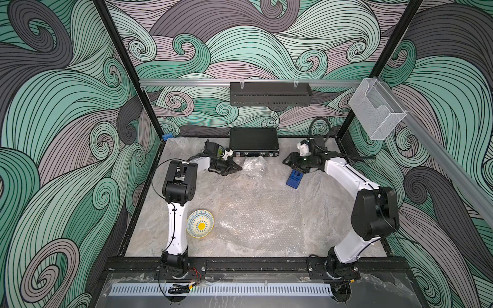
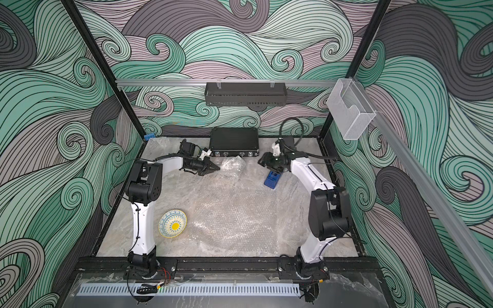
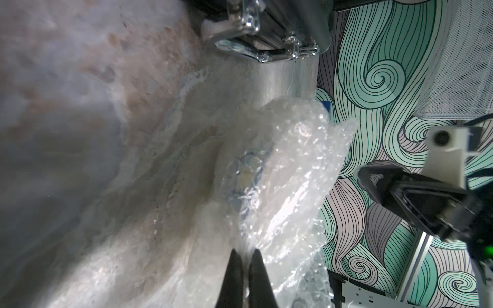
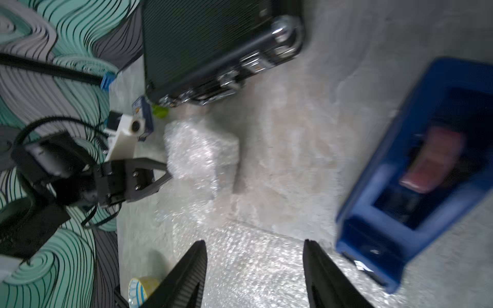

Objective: Wrap bowls in bubble wrap
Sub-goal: Tear off the tape using the Tape Cutter.

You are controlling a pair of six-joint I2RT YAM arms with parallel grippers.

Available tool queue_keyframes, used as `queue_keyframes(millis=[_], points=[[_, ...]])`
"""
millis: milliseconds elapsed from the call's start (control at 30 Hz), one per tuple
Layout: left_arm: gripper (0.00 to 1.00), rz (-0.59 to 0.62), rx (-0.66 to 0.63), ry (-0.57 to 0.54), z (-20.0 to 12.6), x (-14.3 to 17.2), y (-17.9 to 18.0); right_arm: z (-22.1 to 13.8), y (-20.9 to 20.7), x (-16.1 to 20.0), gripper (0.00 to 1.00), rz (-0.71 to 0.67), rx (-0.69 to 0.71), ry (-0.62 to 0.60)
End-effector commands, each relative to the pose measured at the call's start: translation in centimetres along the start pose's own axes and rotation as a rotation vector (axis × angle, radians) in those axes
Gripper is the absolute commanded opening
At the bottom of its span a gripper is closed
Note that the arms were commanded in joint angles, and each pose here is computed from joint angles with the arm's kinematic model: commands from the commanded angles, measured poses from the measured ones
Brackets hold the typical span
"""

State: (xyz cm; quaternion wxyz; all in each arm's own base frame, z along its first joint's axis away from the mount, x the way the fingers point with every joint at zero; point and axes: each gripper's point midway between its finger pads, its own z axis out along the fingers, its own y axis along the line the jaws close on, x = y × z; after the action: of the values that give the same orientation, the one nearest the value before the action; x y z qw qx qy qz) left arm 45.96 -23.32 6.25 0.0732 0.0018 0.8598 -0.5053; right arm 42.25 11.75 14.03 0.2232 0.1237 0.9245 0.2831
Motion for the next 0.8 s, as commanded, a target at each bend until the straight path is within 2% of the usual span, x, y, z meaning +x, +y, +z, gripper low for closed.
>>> queue_keyframes(millis=[0,167,433,767], points=[[0.0,0.027,0.004,-0.017,-0.5,-0.1,-1.5,-0.1,-1.6,-1.0,0.6,0.097,-0.023,-0.049],[0.0,0.027,0.002,-0.015,-0.5,0.1,-1.5,1.0,-4.0,-1.3,0.58,0.175,-0.017,-0.029],[0.0,0.03,-0.001,-0.012,-0.5,0.1,-1.5,3.6,-5.1,-0.5,0.56,0.234,-0.042,0.026],[0.0,0.031,-0.002,-0.007,-0.3,0.2,-1.4,2.0,-6.0,0.6,0.57,0.239,0.016,-0.002]])
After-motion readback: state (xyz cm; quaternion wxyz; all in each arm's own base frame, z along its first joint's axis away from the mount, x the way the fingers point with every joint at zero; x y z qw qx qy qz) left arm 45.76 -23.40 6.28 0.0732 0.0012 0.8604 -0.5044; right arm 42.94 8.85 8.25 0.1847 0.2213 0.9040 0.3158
